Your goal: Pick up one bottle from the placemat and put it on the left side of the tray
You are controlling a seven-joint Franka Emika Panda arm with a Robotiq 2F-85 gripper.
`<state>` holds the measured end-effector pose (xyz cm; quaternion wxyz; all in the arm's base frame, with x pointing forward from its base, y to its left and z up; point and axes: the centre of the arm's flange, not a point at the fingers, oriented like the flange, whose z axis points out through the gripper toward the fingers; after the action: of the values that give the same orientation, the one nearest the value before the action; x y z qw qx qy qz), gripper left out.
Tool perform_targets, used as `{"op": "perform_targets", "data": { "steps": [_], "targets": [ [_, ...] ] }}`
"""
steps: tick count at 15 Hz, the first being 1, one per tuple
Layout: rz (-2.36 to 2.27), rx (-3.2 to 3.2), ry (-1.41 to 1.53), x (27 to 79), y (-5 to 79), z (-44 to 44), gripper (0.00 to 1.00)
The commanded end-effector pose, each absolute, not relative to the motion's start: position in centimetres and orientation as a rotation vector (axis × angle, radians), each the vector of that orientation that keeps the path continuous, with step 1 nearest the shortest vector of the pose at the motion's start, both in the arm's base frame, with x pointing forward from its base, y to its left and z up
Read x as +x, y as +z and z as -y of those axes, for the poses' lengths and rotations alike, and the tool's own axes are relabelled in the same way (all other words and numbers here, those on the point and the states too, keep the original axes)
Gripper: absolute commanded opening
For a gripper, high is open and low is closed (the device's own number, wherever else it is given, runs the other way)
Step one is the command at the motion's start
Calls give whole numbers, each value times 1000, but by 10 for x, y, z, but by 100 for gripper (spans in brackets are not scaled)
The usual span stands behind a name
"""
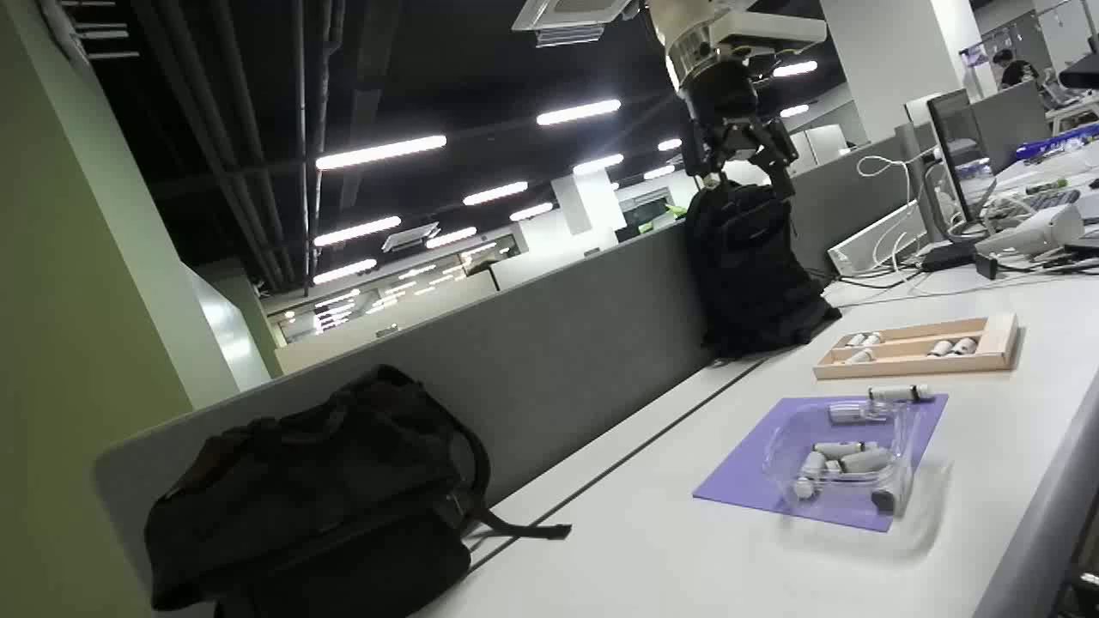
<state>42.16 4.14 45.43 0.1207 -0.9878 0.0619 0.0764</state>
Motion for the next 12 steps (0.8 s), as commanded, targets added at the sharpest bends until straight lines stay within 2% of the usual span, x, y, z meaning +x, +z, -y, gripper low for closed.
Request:
{"op": "perform_targets", "data": {
  "steps": [1, 9, 12],
  "targets": [
    [-182, -2885, 223, 422, 454, -41, 100],
    [-182, -2885, 222, 422, 454, -41, 100],
    [-249, -2873, 211, 434, 423, -23, 100]
  ]
}}
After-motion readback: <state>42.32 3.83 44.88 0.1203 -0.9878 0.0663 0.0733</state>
